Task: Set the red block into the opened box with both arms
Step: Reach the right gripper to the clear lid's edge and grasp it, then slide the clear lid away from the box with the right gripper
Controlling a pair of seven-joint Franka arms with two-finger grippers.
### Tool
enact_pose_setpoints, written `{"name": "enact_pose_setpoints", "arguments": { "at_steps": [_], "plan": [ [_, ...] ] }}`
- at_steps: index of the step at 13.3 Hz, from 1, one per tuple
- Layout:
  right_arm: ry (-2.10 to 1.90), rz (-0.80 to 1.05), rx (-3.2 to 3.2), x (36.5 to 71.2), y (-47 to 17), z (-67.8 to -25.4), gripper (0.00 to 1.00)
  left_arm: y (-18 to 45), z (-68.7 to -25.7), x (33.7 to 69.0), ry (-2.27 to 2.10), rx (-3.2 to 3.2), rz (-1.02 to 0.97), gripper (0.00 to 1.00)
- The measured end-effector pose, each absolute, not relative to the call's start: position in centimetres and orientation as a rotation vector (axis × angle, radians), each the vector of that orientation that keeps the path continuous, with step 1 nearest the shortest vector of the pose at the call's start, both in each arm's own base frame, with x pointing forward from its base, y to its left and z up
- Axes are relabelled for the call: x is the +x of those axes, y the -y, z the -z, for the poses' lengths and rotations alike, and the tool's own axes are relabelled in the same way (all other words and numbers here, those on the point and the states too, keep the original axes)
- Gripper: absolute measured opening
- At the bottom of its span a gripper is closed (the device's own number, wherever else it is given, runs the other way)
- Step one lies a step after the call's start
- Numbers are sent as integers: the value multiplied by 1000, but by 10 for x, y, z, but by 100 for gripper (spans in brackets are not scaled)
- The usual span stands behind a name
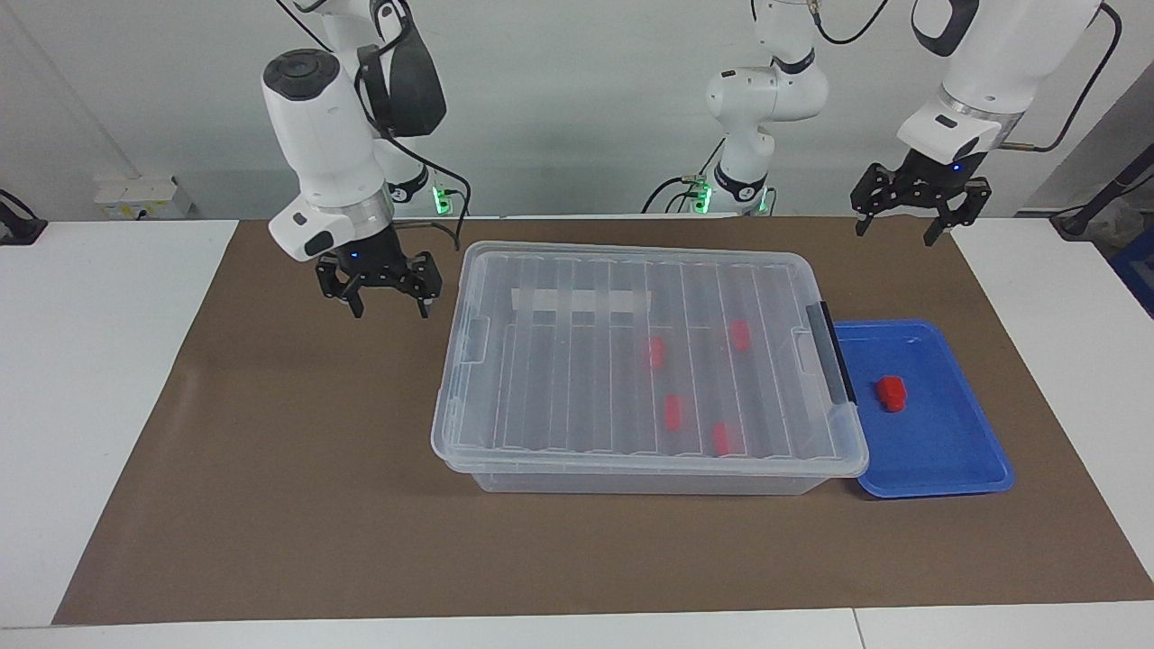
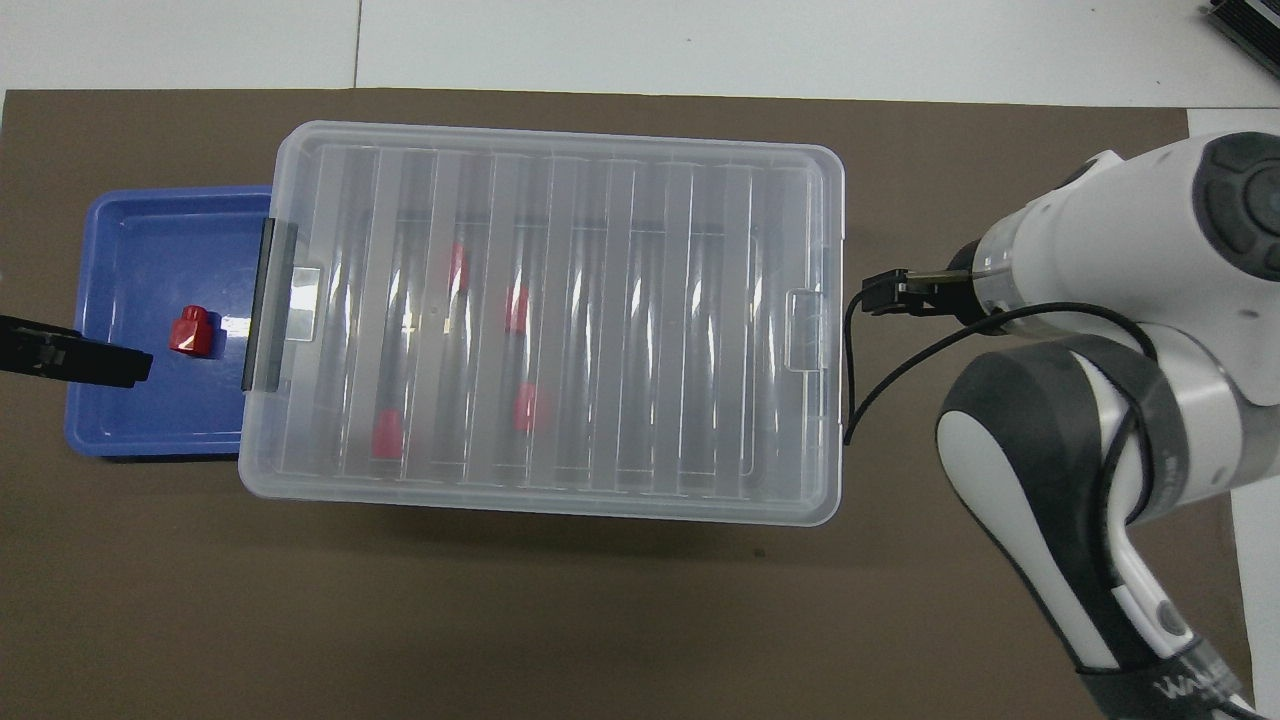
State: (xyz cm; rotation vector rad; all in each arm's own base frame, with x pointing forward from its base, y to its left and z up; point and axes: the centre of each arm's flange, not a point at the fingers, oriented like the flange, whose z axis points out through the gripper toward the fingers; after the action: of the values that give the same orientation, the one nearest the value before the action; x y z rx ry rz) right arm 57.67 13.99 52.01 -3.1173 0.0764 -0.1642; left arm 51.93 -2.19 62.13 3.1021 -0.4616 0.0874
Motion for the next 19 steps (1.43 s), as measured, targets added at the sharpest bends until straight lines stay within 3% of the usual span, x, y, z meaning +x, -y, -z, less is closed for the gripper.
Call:
{"name": "enact_pose_setpoints", "arguments": {
  "at_steps": [7, 19],
  "plan": [
    [-67, 136, -3120, 568, -163, -474, 100, 22, -621, 519, 462, 3102, -87, 100],
    [-106, 95, -3126, 557, -163, -453, 100, 22, -621, 519, 462, 3102, -87, 100]
  ]
}}
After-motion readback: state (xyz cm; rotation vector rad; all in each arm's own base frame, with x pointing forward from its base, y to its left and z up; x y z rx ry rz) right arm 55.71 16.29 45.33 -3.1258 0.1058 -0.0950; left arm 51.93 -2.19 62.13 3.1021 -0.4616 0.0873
